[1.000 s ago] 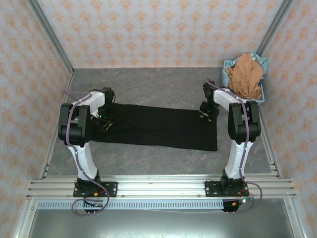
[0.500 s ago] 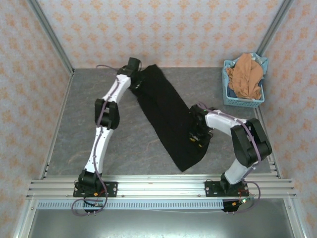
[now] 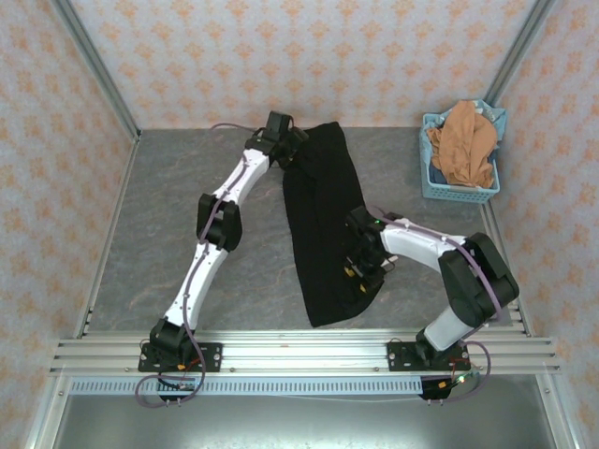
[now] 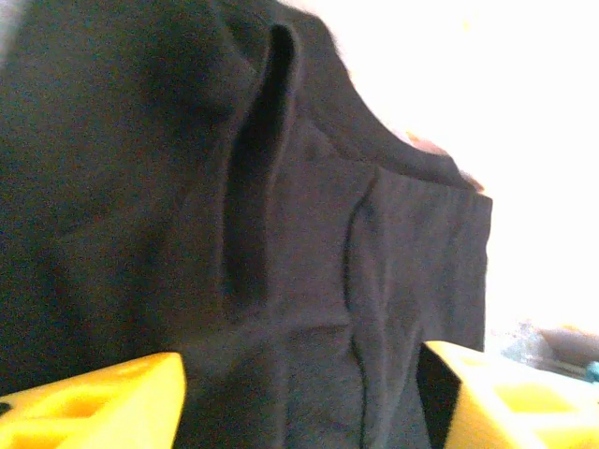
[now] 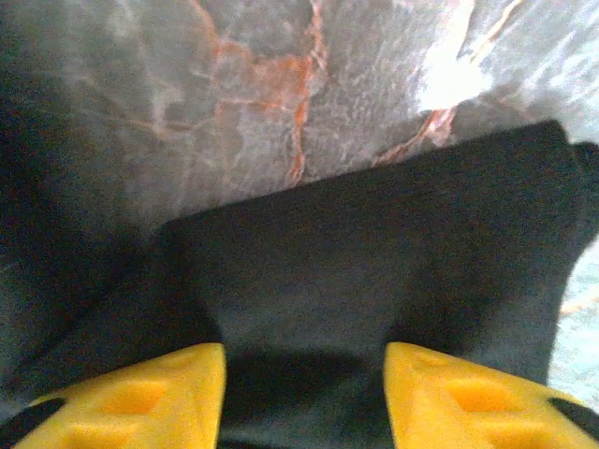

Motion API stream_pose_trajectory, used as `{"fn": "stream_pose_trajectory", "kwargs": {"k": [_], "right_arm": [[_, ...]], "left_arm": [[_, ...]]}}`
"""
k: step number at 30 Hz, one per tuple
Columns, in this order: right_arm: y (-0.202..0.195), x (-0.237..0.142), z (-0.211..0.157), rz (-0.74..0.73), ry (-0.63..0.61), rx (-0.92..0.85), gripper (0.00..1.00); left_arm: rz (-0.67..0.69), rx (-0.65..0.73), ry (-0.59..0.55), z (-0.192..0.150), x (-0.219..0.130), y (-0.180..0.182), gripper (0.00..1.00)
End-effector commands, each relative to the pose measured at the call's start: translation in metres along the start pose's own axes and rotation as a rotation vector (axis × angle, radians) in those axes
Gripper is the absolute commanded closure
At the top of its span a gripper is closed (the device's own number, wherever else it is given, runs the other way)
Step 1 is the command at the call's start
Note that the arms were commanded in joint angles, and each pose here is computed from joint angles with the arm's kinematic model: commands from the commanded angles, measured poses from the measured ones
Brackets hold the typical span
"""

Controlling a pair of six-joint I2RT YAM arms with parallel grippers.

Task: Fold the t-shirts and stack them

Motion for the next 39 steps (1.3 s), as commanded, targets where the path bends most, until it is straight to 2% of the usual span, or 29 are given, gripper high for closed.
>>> {"fn": "stream_pose_trajectory", "kwargs": {"k": [1, 4, 7, 13, 15, 18, 24, 34, 37, 39], "right_arm": [[0.003, -0.05, 0.001, 0.021, -0.129, -0.097, 0.44], [-0.001, -0.076, 0.006, 0.069, -0.203, -0.16, 0.38], [-0.01, -0.091, 0.018, 0.086, -0.257, -0.245, 0.39], [-0.025, -0.092, 0.027, 0.063, -0.204, -0.438, 0.4], [-0.028, -0.087, 0.025, 0.043, -0.171, -0.491, 0.4], [-0.032, -0.081, 0.024, 0.039, -0.151, -0.512, 0.39], [-0.037, -0.068, 0.023, 0.053, -0.124, -0.495, 0.39], [-0.049, -0.069, 0.019, 0.063, -0.128, -0.476, 0.39], [-0.053, -0.07, 0.018, 0.07, -0.129, -0.468, 0.39], [-0.056, -0.069, 0.016, 0.077, -0.128, -0.459, 0.39]], "left_arm": [[0.03, 0.104, -0.127, 0.037, -0.099, -0.045, 0.24], [0.072, 0.133, -0.093, 0.03, -0.148, -0.051, 0.24], [0.108, 0.19, 0.034, -0.008, -0.186, -0.038, 0.25], [0.247, 0.286, 0.554, -0.141, -0.246, 0.061, 0.37], [0.279, 0.348, 0.683, -0.184, -0.271, 0.094, 0.36], [0.275, 0.4, 0.799, -0.237, -0.296, 0.122, 0.32], [0.371, 0.53, 0.862, -0.308, -0.295, 0.149, 0.28], [0.5, 0.616, 0.893, -0.358, -0.268, 0.175, 0.32], [0.504, 0.61, 0.873, -0.361, -0.258, 0.178, 0.36], [0.479, 0.604, 0.855, -0.365, -0.251, 0.172, 0.46]]}}
Point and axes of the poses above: each hand's point on the last joint's axis, 136 mm out from that joint toward the fingers, its own x axis out along the fingers, its own y axis along the line the jaws close on, z = x × y, the point moved 8 cm from there along -x, back along the fingers, and after that the axes turned 3 degrees about -x, right-handed, at the moved point
